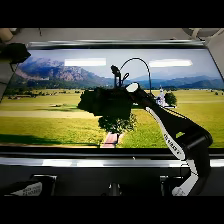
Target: Fold the shirts.
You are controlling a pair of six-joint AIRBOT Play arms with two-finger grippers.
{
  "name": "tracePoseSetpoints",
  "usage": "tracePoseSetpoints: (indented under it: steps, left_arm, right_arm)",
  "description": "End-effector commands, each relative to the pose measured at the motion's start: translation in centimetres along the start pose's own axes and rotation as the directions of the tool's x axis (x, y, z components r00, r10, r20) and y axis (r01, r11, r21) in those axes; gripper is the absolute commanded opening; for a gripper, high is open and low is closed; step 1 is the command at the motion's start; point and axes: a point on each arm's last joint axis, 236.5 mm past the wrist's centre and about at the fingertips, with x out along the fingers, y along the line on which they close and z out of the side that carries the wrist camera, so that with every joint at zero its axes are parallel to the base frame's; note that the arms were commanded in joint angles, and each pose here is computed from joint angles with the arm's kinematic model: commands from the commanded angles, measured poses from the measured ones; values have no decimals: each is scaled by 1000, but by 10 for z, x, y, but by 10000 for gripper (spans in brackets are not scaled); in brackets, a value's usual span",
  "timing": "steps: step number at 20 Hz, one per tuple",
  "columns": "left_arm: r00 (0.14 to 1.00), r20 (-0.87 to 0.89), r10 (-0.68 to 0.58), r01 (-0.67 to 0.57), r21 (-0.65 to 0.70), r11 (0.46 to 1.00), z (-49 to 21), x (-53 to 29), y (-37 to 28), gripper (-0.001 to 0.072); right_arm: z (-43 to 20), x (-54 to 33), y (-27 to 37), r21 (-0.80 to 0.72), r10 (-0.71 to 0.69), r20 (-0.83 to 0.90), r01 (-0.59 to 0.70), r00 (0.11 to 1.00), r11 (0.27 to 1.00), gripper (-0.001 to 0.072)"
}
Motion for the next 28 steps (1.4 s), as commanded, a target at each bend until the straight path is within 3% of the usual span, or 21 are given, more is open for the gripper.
tracePoseSetpoints:
  steps: [1,3,5,7,9,11,15,17,21,23,24,25,26,28]
  left_arm:
    - [999,-25,-20,21,30,999,-10,4,-13,26]
    - [998,-55,-24,27,47,999,-21,12,-15,26]
    - [997,-76,-22,25,45,999,-29,17,-13,26]
    - [996,-88,-21,25,44,999,-33,20,-11,26]
    - [996,-92,-21,26,44,999,-35,21,-11,26]
    - [996,-92,-21,25,43,999,-35,21,-11,26]
    - [993,-92,-68,70,20,997,-35,21,-22,26]
    - [992,-90,-90,91,5,996,-34,20,-28,27]
    - [991,-90,-102,103,5,995,-35,21,-32,26]
    - [991,-90,-102,102,6,995,-35,21,-32,27]
    - [991,-90,-101,102,7,995,-35,21,-32,26]
    - [991,-90,-96,97,9,995,-35,21,-31,27]
    - [991,-90,-95,96,9,995,-35,21,-31,27]
    - [991,-90,-95,96,9,995,-35,21,-31,27]
  right_arm:
    - [22,-11,-7,-32,-12,62,14,998,999,632]
    - [42,-55,-27,-120,-74,50,79,996,990,631]
    - [41,-111,-75,-155,-229,-35,221,973,963,631]
    - [10,-177,-141,-146,-427,-216,403,878,903,632]
    - [-35,-224,-188,-119,-524,-394,523,755,844,632]
    - [-64,-220,-198,-18,-470,-437,515,767,857,632]
    - [-74,-166,-186,267,-275,-319,364,907,892,621]
    - [-65,-147,-176,325,-182,-257,263,949,908,612]
    - [-70,-122,-168,333,-158,-249,237,956,913,607]
    - [-77,-106,-158,342,-133,-258,219,957,914,507]
    - [-76,-101,-155,344,-127,-248,210,960,915,381]
    - [-73,-99,-153,338,-127,-235,203,964,919,117]
    - [-65,-100,-152,329,-119,-214,186,970,926,12]
    - [-34,-116,-146,156,-81,-160,106,984,982,12]
